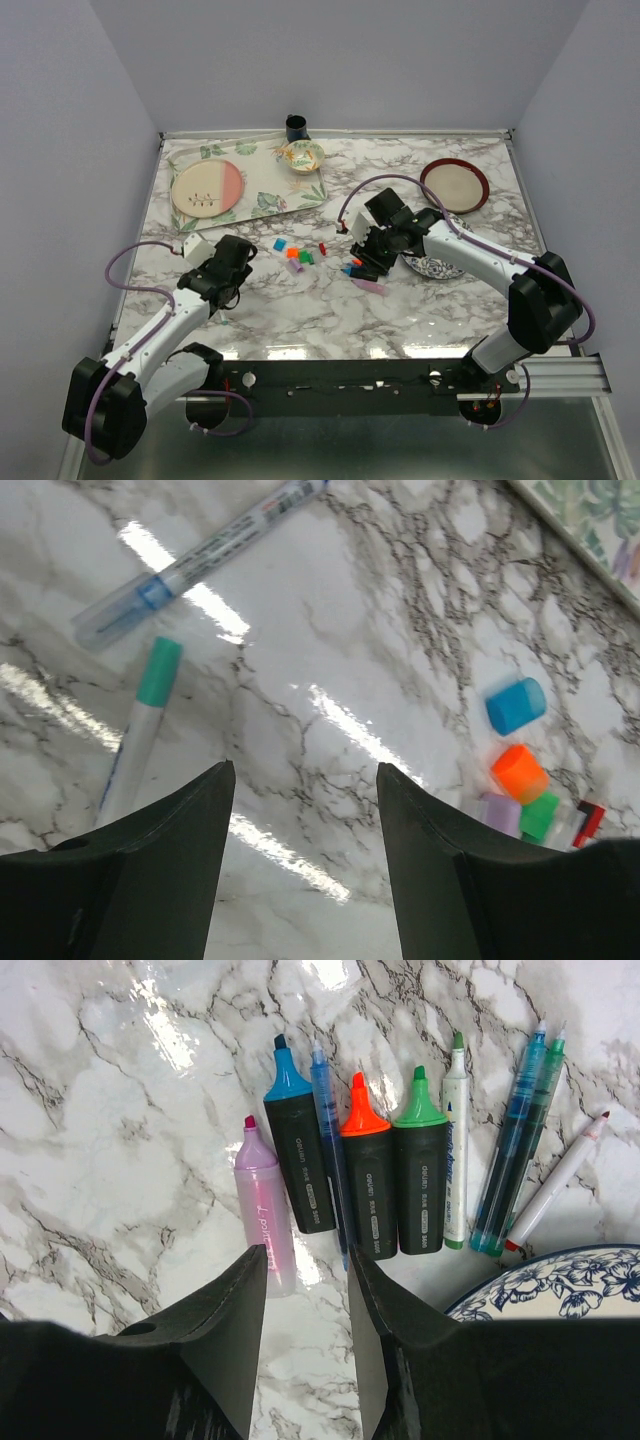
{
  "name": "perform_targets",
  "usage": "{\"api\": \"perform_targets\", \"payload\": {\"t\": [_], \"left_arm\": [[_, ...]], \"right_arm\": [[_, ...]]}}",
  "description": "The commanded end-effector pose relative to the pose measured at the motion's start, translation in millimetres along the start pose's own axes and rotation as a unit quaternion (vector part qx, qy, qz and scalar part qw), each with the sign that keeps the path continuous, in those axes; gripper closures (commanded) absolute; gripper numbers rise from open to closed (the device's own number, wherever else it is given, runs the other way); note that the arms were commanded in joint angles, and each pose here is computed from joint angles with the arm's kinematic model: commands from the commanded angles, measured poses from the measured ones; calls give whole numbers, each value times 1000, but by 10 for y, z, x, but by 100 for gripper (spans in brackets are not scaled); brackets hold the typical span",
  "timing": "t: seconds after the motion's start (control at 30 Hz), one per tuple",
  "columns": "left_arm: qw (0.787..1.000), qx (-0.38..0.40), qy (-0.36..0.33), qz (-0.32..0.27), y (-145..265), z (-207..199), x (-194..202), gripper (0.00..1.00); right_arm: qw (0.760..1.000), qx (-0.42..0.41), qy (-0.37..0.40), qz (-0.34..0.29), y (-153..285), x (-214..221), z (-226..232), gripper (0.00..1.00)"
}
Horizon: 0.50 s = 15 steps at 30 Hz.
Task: Open the pen caps
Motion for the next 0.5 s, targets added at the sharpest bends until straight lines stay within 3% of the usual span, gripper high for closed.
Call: {"api": "perform_targets", "payload": {"t": [0.0,0.23,0.47], "left_arm": [[993,-110,34,-13,-57,424,62,32],[990,-137,35,-8,-159,525,117,25],[988,-146,45,10,-213,645,236,25]], "right_arm": [[1000,-19,3,1,46,41,68,55],[1000,-18,2,7,26,68,62,55],[1000,-17,0,9,12,71,56,55]]}}
Point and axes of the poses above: each gripper's point midway between its finger pads, its own y axis back along the fingers, its own z axis along the line the jaws close on, x = y × z, the point moved 2 cm from there along y, back along the fingers, and after that the axes turned 10 degrees about -y, right-handed, at the moved point
